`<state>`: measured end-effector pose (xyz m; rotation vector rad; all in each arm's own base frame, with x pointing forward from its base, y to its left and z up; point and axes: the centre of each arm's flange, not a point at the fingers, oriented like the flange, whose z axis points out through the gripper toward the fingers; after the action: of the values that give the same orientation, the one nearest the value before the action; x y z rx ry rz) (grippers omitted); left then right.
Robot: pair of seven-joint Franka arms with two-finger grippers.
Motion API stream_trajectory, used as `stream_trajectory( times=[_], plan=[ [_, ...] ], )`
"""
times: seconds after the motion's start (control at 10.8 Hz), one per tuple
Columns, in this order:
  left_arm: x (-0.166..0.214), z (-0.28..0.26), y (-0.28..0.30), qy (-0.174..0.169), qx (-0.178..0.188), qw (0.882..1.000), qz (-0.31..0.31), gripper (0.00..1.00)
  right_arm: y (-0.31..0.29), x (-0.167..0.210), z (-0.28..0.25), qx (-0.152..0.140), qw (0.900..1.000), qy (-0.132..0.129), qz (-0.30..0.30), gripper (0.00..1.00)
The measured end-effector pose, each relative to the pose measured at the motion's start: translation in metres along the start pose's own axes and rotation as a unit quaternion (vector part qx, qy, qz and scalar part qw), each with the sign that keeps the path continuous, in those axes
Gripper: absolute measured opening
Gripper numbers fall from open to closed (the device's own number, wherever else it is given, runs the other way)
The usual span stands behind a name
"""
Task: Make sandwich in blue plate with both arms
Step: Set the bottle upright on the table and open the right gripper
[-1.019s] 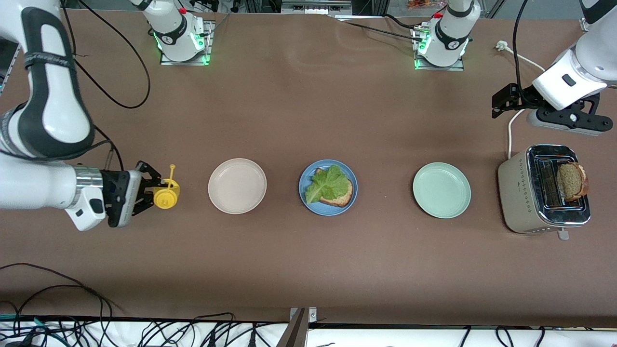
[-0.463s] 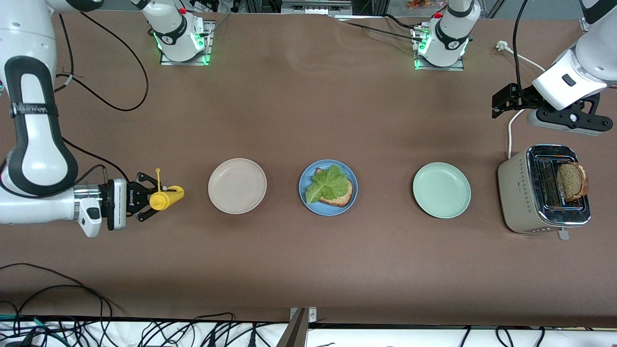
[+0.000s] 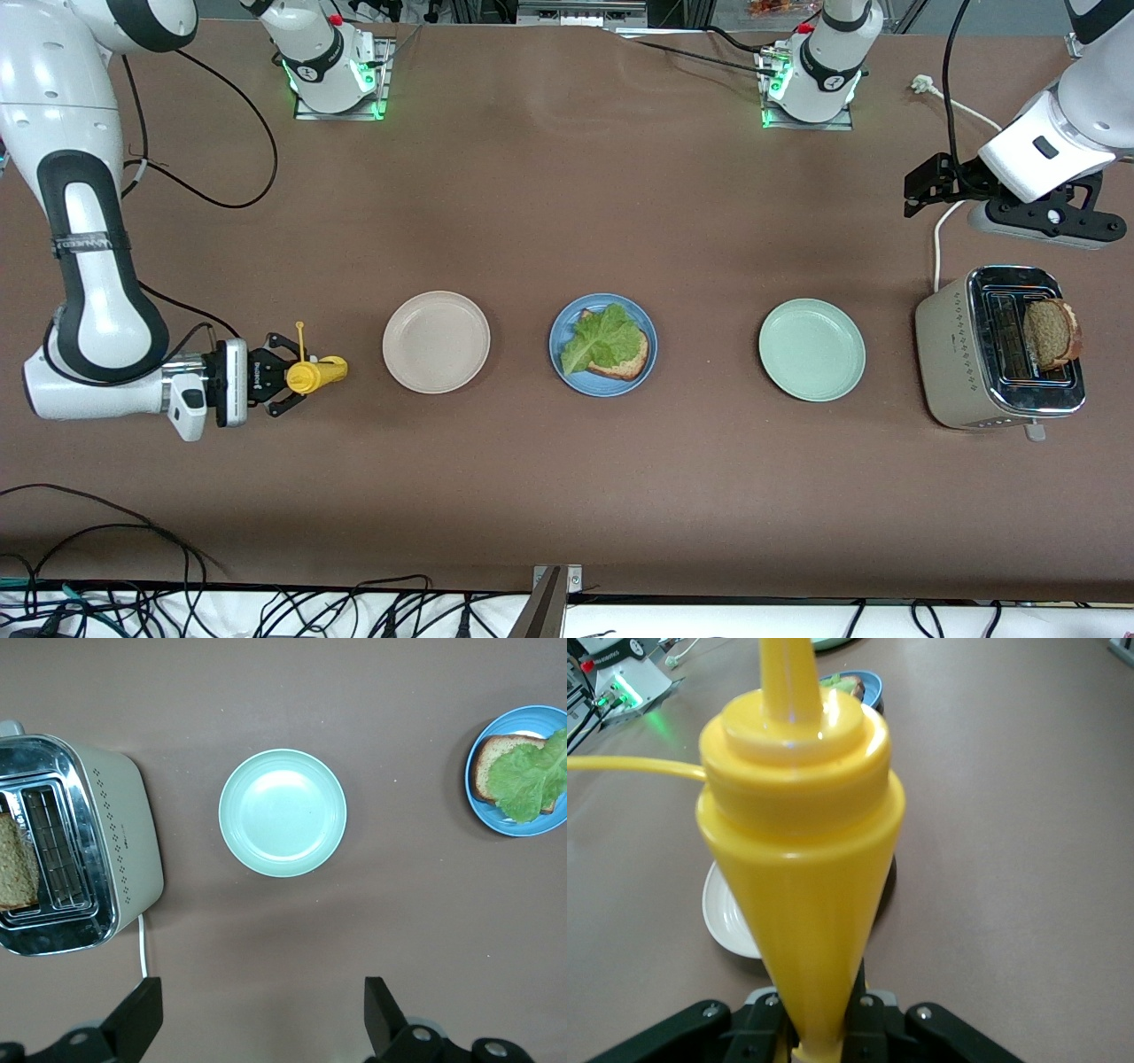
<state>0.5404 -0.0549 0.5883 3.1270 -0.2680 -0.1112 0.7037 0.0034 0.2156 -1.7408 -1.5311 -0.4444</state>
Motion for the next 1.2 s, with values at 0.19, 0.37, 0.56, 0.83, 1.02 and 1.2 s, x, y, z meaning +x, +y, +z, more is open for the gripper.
stream_trajectory(
  times=[0.19, 0.37, 0.56, 0.83, 1.02, 1.2],
  plan=[
    [0.000, 0.000, 0.000, 0.000, 0.000, 1.000, 0.000, 1.00, 0.007, -0.017, 0.016, -0.004, 1.000, 0.011, -0.015, 0.21],
    [0.000, 0.000, 0.000, 0.000, 0.000, 1.000, 0.000, 1.00, 0.013, -0.034, 0.034, -0.008, 0.999, 0.031, -0.027, 0.21],
    [0.000, 0.000, 0.000, 0.000, 0.000, 1.000, 0.000, 1.00, 0.016, -0.050, 0.051, -0.007, 0.999, 0.042, -0.032, 0.21],
    [0.000, 0.000, 0.000, 0.000, 0.000, 1.000, 0.000, 1.00, 0.016, -0.057, 0.055, -0.007, 0.998, 0.046, -0.034, 0.35],
    [0.000, 0.000, 0.000, 0.000, 0.000, 1.000, 0.000, 1.00, 0.017, -0.061, 0.049, -0.014, 0.998, 0.054, -0.042, 0.61],
    [0.000, 0.000, 0.000, 0.000, 0.000, 1.000, 0.000, 1.00, 0.017, -0.072, 0.037, -0.023, 0.998, 0.051, -0.037, 0.89]
  ],
)
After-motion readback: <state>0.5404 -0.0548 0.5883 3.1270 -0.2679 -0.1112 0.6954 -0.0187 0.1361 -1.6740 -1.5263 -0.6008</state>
